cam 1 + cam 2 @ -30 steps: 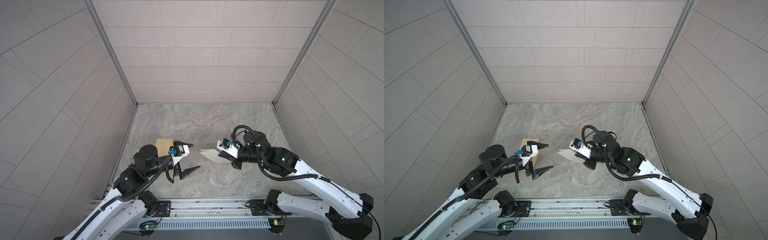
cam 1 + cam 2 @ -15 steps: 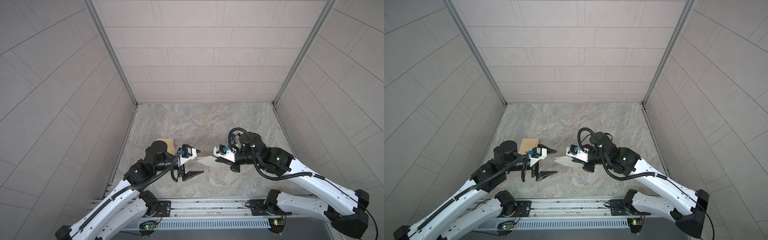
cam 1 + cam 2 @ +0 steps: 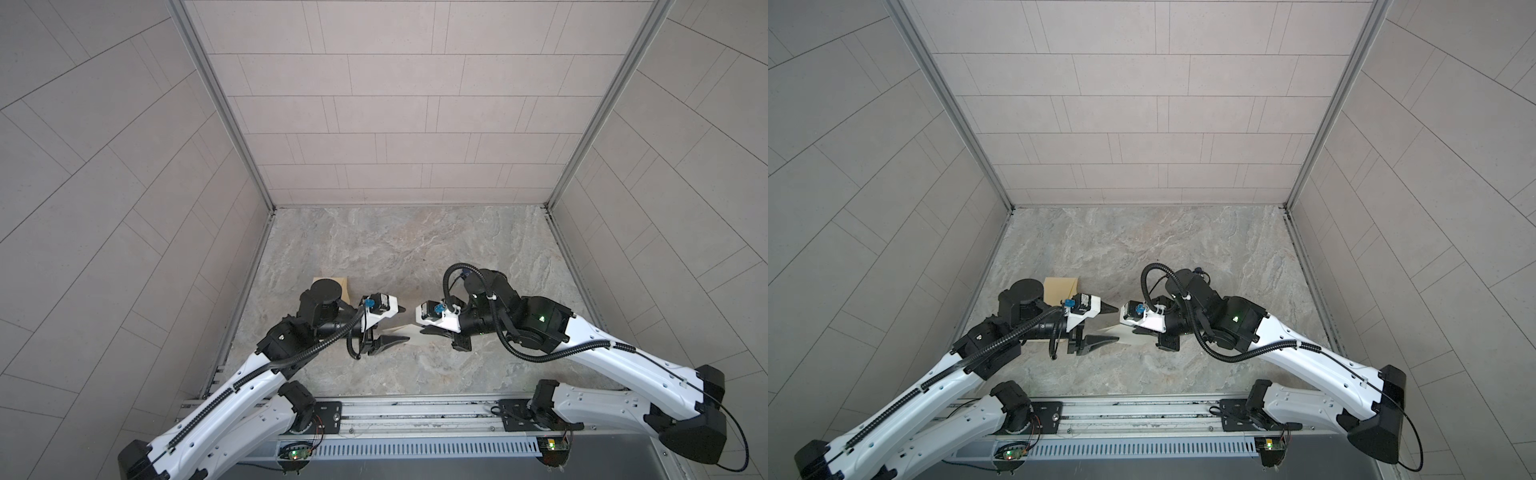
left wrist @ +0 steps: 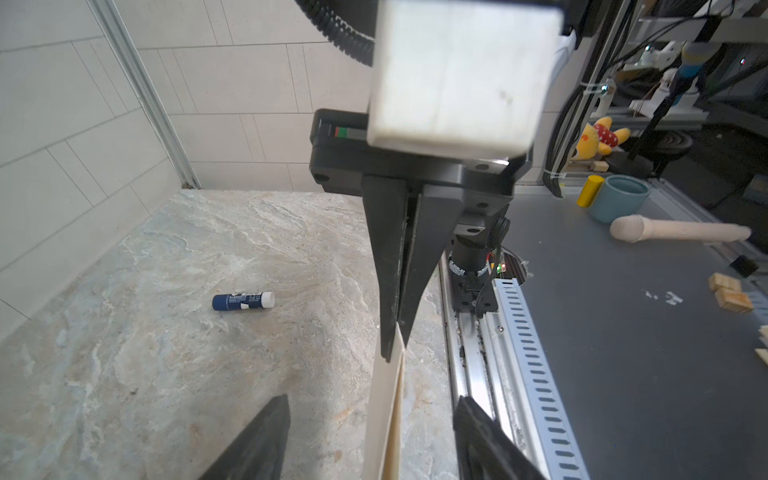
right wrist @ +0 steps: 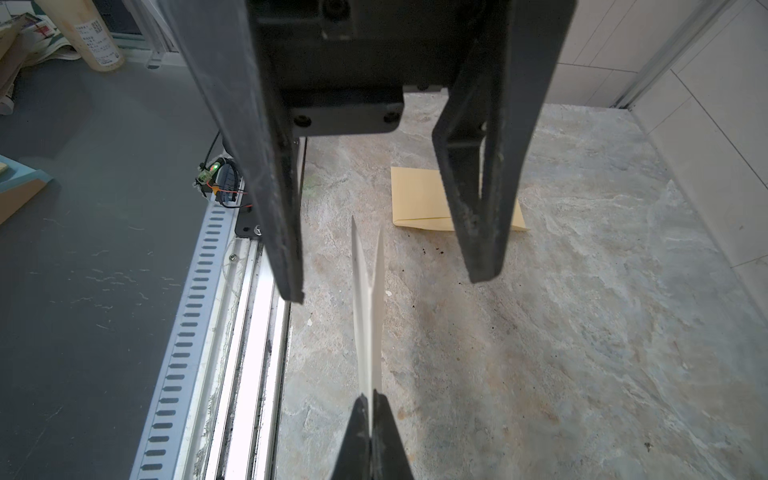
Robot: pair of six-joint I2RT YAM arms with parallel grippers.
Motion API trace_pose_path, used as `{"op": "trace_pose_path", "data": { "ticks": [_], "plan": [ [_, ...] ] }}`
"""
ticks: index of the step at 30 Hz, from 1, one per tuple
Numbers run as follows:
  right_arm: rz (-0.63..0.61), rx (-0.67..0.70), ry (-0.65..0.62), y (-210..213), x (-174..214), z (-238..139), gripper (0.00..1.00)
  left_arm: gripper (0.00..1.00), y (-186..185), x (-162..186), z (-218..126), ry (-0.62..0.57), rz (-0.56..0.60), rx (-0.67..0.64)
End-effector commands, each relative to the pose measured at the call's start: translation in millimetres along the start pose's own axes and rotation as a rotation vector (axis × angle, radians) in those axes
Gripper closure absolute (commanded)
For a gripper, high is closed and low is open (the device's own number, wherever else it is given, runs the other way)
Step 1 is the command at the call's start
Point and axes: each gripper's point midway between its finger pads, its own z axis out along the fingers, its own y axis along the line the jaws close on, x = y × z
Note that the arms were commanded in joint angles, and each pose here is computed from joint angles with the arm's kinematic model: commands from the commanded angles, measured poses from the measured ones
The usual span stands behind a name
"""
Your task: Place the letter into the envelope and seal it
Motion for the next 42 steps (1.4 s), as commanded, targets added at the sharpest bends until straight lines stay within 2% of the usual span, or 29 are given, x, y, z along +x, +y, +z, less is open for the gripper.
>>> {"op": "trace_pose_path", "data": {
  "ticks": [1,5,15,21,25,28,32,42],
  "plan": [
    [-0.033,-0.001,-0.051,-0.1,-18.2,-1.2,1.00,0.40,-5.0,-5.5,-0.8,-0.035,0.020,0.029],
    [-0.038,-0.002,-0.051,0.1,-22.0,0.1,1.00,0.58,-6.3,-5.1,-0.7,-0.038,0.021,0.037],
    [-0.050,0.009,-0.073,1.5,-25.5,-3.8,1.00,0.86,-6.3,-2.8,-0.5,-0.034,0.017,0.035],
    [-0.049,0.012,-0.083,1.2,-27.0,-3.2,1.00,0.90,-6.2,-2.8,0.1,-0.037,0.013,0.038],
    [-0.049,0.013,-0.086,1.6,-27.6,-4.0,1.00,1.00,-6.6,-4.4,-0.1,-0.042,0.016,0.040],
    [-0.048,0.024,-0.081,0.3,-27.2,-5.2,1.00,1.00,-7.5,-5.5,-0.9,-0.046,0.018,0.042],
    [-0.039,0.064,-0.067,-4.7,-22.1,-6.8,0.93,1.00,-5.8,-10.9,-3.8,-0.071,0.036,0.017],
    [-0.003,0.129,0.010,-14.8,4.7,-1.2,0.94,1.00,0.7,-23.4,-14.7,-0.147,0.089,-0.074]
  ]
}}
